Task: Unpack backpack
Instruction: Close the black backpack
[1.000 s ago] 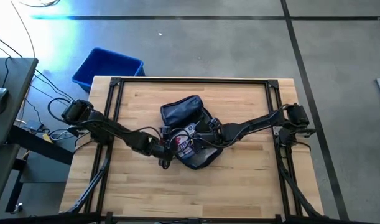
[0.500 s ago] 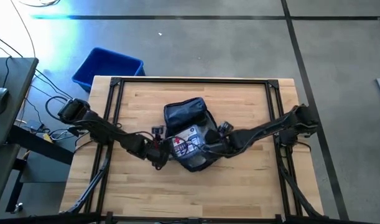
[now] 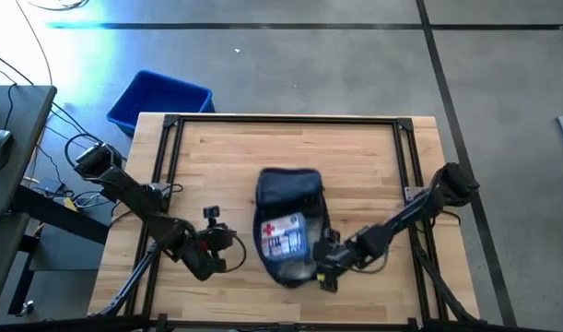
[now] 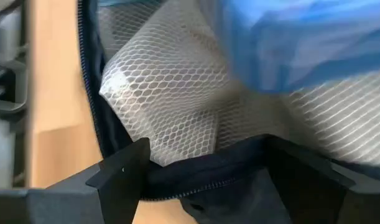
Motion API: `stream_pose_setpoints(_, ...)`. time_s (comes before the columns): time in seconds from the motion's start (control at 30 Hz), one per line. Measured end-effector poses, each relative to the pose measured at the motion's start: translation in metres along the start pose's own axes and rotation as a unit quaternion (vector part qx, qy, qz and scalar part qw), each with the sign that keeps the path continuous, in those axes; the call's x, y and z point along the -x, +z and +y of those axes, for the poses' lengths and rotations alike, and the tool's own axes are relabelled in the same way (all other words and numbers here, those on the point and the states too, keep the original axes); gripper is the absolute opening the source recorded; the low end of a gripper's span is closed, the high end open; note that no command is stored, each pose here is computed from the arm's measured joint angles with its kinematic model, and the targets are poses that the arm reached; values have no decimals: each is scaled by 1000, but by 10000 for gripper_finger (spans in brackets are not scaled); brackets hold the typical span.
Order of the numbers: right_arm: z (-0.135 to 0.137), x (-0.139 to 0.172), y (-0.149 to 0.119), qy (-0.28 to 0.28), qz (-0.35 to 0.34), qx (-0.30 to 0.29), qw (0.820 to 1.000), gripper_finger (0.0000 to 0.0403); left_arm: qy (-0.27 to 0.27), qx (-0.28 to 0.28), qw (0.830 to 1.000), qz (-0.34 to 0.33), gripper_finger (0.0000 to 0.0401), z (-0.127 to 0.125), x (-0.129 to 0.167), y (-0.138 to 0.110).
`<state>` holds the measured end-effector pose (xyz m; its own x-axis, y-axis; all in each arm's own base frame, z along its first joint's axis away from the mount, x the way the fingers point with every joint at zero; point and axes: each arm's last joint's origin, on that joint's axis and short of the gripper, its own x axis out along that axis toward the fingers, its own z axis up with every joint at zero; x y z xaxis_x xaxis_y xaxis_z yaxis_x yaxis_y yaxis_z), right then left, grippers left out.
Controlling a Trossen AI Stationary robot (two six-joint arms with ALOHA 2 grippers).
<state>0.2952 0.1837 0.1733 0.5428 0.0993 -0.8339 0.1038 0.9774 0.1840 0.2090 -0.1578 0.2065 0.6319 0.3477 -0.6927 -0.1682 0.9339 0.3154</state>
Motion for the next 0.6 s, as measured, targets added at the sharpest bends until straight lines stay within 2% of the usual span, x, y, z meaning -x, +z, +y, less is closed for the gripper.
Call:
stream_pose_setpoints(0.1,19,20,11,-17,-61,44,997,302,28,6,999,-14,0,4,-2,2)
stream_pose_setpoints(0.2,30,46,28,-59,-141,62,986,302,55,6,998,-12,0,13,-11,7)
stream_pose_setpoints(0.3,20,64,34,-123,-144,57,980,302,78,-2,997,5,0,27,-24,13)
stream_pose_setpoints(0.37,4,74,32,-178,-127,20,976,301,90,-4,996,24,0,36,-35,15)
stream_pose_setpoints(0.43,-18,82,29,-245,-102,-29,964,294,99,-11,994,48,0,45,-47,11)
stream_pose_setpoints(0.53,-55,90,23,-346,-47,-118,930,266,97,0,992,78,0,59,-66,0)
stream_pose_setpoints(0.6,-78,90,23,-392,-20,-150,907,235,91,10,991,96,0,67,-78,-11)
